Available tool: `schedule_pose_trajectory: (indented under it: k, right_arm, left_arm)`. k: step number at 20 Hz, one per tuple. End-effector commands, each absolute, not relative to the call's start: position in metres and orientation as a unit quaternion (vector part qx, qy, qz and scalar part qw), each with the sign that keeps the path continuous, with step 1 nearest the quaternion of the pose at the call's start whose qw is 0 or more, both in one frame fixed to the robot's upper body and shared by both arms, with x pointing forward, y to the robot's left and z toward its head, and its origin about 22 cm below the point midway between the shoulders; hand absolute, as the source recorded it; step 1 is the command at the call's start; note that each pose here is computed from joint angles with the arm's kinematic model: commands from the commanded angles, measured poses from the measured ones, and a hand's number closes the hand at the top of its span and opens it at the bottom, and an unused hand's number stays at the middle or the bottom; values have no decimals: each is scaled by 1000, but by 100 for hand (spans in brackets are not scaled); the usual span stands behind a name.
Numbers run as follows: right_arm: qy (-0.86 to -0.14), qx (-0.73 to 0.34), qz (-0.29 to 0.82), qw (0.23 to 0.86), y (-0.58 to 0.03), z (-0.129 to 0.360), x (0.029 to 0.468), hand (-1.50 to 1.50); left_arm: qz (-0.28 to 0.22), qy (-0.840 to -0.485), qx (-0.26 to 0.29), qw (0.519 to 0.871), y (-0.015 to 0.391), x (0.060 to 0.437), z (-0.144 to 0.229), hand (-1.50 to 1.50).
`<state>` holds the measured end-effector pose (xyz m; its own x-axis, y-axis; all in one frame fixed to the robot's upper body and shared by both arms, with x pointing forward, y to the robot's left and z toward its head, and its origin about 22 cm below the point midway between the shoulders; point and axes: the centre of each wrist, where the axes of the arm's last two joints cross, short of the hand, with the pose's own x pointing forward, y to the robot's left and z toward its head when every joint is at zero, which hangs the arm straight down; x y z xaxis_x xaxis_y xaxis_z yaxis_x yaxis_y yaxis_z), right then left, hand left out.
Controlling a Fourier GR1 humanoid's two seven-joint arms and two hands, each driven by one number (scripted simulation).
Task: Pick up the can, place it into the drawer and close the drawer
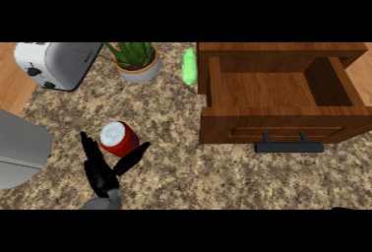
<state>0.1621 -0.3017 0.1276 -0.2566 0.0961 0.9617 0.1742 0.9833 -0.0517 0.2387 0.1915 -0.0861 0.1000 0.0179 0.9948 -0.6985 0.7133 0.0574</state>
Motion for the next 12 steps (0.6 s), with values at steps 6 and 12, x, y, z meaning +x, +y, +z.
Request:
schedule_pose_trajectory:
  k: [6,12]
  right_arm:
    - [-798,-87,-27,596,-296,148,169,-150]
    - [-794,-80,-26,602,-301,141,172,-150]
  left_arm:
    - [277,-609,285,687,214,231,-124,-150]
    - [269,-619,271,686,217,252,-134,-150]
